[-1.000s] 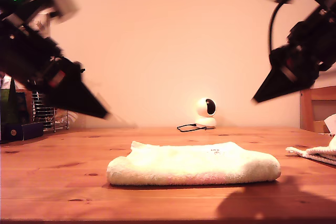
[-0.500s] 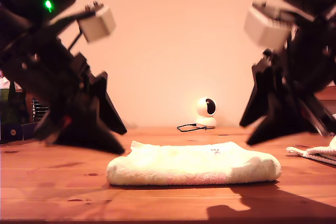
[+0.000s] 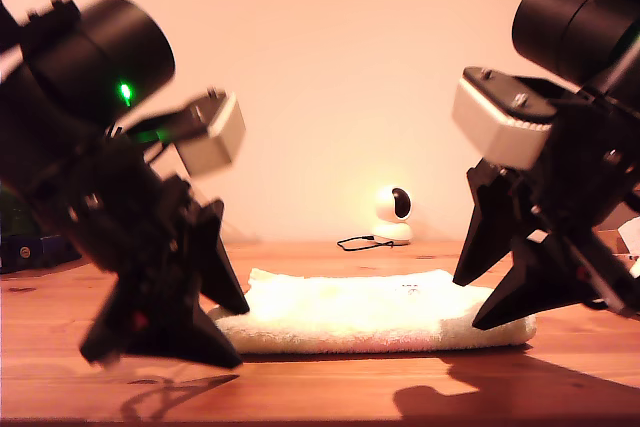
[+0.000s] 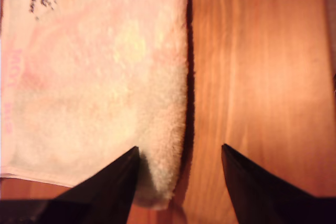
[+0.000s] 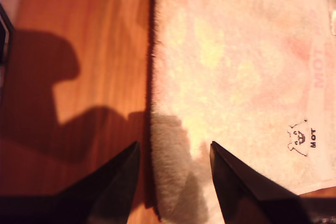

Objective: Fold the tea towel in front of you. After folding it, place it to the right side.

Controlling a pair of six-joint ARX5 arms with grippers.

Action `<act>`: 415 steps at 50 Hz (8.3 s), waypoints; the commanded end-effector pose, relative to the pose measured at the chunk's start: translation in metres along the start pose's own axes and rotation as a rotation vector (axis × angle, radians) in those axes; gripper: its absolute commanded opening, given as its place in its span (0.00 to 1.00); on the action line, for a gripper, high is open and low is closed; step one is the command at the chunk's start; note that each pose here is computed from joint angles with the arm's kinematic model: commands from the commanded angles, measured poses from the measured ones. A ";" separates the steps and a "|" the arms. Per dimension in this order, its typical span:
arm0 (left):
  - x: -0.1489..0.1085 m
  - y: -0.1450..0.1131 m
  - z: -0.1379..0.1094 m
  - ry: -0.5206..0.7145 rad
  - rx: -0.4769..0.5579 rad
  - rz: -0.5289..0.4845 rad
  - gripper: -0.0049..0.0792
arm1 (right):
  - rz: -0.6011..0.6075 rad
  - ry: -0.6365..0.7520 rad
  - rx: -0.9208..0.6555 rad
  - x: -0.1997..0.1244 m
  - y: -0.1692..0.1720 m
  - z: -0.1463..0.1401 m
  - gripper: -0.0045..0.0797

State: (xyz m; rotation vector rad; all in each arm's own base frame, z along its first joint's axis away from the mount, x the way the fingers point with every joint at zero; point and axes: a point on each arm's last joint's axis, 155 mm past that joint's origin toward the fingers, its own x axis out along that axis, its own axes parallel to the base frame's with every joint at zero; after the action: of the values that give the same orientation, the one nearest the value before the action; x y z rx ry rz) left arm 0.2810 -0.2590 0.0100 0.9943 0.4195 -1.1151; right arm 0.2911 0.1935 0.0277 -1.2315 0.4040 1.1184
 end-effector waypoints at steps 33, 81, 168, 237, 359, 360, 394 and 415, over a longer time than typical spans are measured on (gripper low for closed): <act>0.015 0.006 -0.007 0.024 0.007 0.018 0.16 | 0.073 0.074 0.029 0.030 0.019 -0.038 0.51; 0.001 -0.020 -0.058 0.294 -0.298 -0.054 0.03 | 0.181 0.217 0.384 0.023 0.056 -0.056 0.04; -0.070 -0.002 0.001 0.072 -0.580 -0.135 0.03 | 0.208 -0.070 0.604 -0.056 0.025 0.040 0.04; -0.020 0.050 -0.013 -0.004 -0.552 0.009 0.26 | 0.074 -0.031 0.741 0.009 -0.015 -0.006 0.32; 0.006 -0.017 0.042 -0.062 -0.889 -0.359 0.03 | 0.260 0.202 1.539 -0.006 0.015 0.018 0.04; 0.006 -0.018 0.042 -0.061 -0.889 -0.359 0.03 | 0.263 0.206 1.540 -0.005 0.016 0.017 0.04; 0.010 -0.013 0.033 -0.029 -0.890 -0.312 0.03 | 0.176 0.383 1.544 0.007 0.026 -0.015 0.04; 0.010 -0.013 0.032 -0.022 -0.916 -0.308 0.03 | 0.128 0.409 1.537 -0.010 -0.002 -0.011 0.35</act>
State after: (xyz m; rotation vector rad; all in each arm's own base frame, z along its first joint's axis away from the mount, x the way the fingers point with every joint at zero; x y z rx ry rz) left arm 0.2691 -0.2916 0.0188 0.1071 0.9654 -1.0330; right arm 0.2961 0.1793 0.0309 -0.0109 1.3277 0.3450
